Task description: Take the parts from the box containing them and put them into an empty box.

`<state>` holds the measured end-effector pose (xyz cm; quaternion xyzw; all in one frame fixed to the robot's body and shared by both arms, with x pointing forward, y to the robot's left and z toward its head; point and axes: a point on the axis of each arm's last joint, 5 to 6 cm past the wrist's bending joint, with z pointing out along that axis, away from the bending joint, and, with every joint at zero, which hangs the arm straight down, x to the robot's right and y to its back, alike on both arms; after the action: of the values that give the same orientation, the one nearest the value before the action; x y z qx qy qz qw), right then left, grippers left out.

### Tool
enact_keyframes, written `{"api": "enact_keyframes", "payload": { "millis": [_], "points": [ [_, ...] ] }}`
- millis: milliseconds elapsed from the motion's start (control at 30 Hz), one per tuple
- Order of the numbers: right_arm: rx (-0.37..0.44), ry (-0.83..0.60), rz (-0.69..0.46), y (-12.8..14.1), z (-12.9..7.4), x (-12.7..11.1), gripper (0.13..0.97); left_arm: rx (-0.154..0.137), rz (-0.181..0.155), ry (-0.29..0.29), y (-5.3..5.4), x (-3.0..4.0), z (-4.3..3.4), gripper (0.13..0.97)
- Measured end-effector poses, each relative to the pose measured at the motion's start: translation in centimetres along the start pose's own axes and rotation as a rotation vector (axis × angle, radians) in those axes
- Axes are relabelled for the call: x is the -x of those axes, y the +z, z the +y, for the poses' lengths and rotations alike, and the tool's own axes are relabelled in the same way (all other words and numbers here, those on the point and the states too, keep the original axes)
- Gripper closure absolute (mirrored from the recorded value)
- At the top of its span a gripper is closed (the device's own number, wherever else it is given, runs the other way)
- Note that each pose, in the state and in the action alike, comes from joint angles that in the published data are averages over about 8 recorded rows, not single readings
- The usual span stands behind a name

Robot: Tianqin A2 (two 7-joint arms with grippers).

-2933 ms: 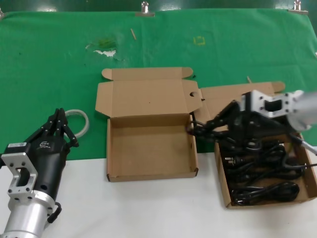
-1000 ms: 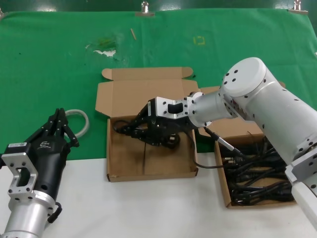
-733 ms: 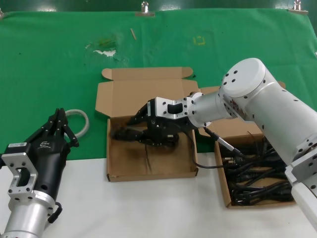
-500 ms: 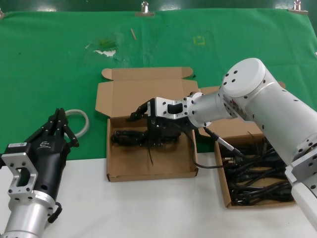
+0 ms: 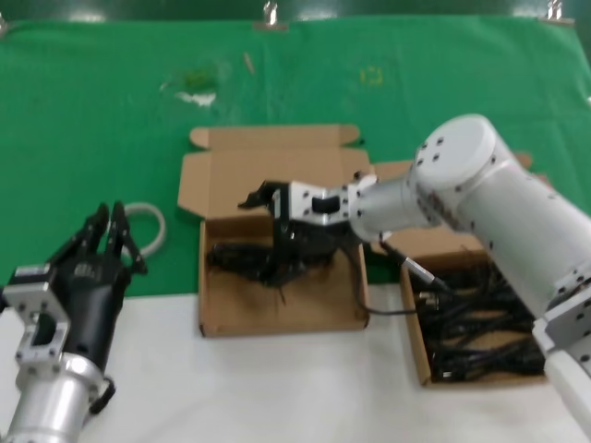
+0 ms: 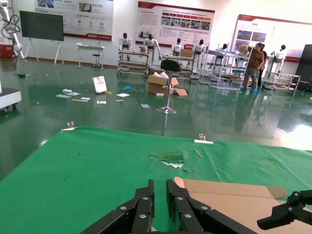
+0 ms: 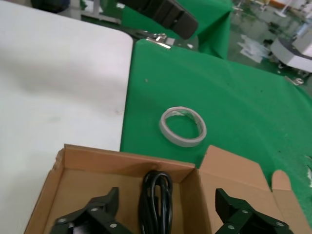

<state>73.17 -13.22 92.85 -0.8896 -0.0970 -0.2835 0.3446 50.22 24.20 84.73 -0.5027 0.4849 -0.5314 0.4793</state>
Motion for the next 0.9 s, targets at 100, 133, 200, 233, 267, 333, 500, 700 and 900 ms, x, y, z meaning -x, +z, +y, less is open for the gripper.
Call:
{"api": "enact_keyframes", "payload": {
  "millis": [100, 133, 200, 233, 267, 333, 500, 700, 900],
  "points": [
    [-0.014, 0.025, 0.027, 0.2, 0.2, 0.6, 0.489, 0.000, 0.000, 0.000, 0.0, 0.00, 0.00, 0.909],
    [-0.019, 0.035, 0.038, 0.3, 0.3, 0.8, 0.463, 0.000, 0.000, 0.000, 0.0, 0.00, 0.00, 0.898],
    [-0.030, 0.056, 0.062, 0.5, 0.5, 1.3, 0.410, 0.000, 0.000, 0.000, 0.0, 0.00, 0.00, 0.876],
    [-0.036, 0.068, 0.074, 0.6, 0.6, 1.6, 0.384, 0.000, 0.000, 0.000, 0.0, 0.00, 0.00, 0.865],
    [-0.042, 0.081, 0.088, 0.6, 0.7, 1.9, 0.384, 0.000, 0.000, 0.000, 0.0, 0.00, 0.00, 0.854],
    [-0.053, 0.108, 0.116, 0.7, 1.0, 2.5, 0.347, 0.000, 0.000, 0.000, 0.0, 0.00, 0.00, 0.833],
    [-0.080, 0.178, 0.188, 0.8, 1.6, 4.0, 0.253, 0.000, 0.000, 0.000, 0.0, 0.00, 0.00, 0.756],
    [-0.108, 0.266, 0.279, 0.6, 2.4, 5.8, 0.192, 0.000, 0.000, 0.000, 0.0, -0.01, 0.00, 0.653],
    [-0.130, 0.356, 0.373, 0.0, 3.2, 7.6, 0.147, 0.000, 0.000, 0.000, 0.0, -0.01, 0.00, 0.493]
  ]
}}
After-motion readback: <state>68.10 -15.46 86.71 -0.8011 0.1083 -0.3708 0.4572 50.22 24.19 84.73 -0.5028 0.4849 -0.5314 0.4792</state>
